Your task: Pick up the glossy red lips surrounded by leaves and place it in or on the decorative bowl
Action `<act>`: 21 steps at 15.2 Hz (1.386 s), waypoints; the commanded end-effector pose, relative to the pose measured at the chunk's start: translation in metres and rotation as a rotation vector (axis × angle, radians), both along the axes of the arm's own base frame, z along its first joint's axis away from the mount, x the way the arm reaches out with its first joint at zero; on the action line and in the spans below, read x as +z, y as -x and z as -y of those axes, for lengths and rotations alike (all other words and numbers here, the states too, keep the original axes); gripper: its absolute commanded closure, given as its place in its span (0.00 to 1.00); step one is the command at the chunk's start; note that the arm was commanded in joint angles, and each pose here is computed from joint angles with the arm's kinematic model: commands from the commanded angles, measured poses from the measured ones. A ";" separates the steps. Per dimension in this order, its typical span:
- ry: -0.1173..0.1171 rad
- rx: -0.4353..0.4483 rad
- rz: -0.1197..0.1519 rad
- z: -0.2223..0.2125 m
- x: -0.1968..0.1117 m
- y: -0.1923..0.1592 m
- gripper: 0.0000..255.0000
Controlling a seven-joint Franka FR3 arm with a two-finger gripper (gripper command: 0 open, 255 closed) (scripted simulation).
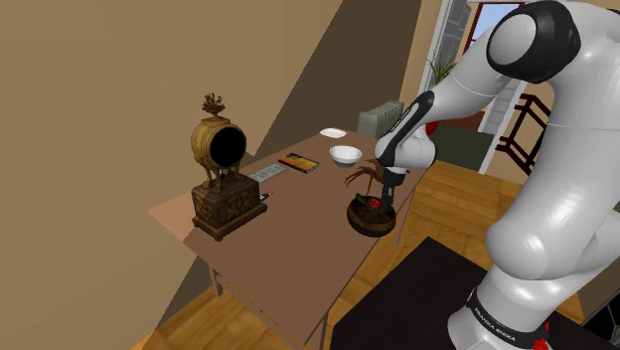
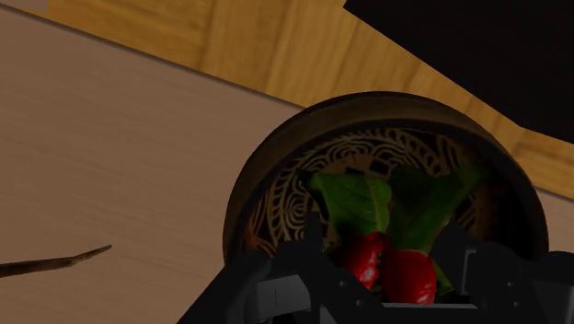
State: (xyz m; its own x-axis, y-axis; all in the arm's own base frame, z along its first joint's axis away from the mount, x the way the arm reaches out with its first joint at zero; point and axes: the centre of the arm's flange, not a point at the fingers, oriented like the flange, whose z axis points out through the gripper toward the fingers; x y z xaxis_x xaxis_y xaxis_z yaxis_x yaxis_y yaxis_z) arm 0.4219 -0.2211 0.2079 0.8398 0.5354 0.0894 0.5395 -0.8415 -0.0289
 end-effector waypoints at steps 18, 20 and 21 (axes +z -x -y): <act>0.000 0.000 0.000 0.004 0.050 0.003 0.00; 0.000 0.000 0.000 0.004 0.050 0.003 0.00; 0.000 0.000 0.000 0.004 0.050 0.003 0.00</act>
